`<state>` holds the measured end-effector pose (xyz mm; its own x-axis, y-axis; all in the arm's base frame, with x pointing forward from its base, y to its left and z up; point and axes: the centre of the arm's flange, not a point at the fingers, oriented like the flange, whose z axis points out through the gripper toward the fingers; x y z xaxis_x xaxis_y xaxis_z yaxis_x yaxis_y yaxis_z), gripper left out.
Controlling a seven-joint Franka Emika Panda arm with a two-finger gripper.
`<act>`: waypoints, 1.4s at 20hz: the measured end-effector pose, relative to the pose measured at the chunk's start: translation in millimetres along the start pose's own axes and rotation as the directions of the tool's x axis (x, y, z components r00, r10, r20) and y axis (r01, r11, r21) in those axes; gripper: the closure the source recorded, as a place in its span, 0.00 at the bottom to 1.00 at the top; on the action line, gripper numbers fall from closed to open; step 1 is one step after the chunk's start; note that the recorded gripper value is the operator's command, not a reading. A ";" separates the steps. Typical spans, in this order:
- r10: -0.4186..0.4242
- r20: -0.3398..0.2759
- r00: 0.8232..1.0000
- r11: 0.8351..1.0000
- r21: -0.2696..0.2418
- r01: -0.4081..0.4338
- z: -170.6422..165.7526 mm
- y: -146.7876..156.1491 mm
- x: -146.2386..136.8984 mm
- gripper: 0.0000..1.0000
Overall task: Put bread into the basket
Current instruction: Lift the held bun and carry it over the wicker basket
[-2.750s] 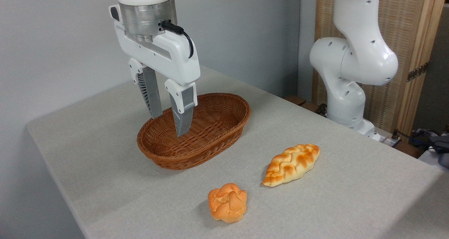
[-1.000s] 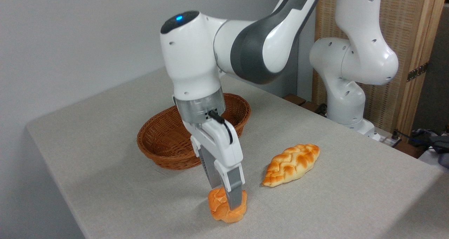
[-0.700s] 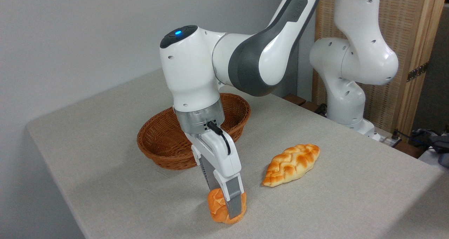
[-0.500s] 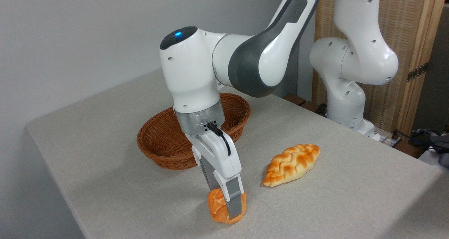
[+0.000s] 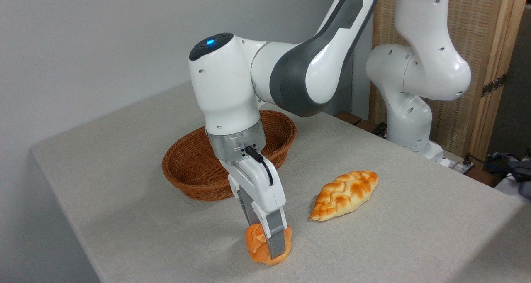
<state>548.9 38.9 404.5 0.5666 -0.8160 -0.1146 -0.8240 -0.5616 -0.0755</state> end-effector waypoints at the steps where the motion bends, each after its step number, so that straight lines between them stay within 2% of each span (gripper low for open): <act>1: 0.000 0.000 1.000 1.000 0.000 0.000 0.0 0.0 0.0 0.50; 13: -0.010 -0.009 1.000 1.000 -0.005 0.010 -6.7 -1.8 0.6 0.52; 15: -0.036 -0.027 0.999 0.999 -0.036 0.035 -24.6 -4.2 0.7 0.52; 20: -0.089 -0.080 0.993 0.991 -0.107 0.080 -115.1 -2.4 -1.8 0.49; 22: -0.095 -0.111 0.989 0.988 -0.134 0.080 -139.8 11.5 2.1 0.49; 24: -0.093 -0.115 0.989 0.986 -0.150 0.075 -157.1 36.9 20.2 0.48; 26: -0.082 -0.097 0.992 0.986 -0.154 0.066 -167.8 71.5 53.1 0.46; 28: -0.068 -0.079 0.994 0.986 -0.155 0.055 -168.7 105.4 87.9 0.37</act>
<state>512.3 -115.2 553.5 0.6200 -0.7841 -0.0301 -0.7809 -0.6203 0.0731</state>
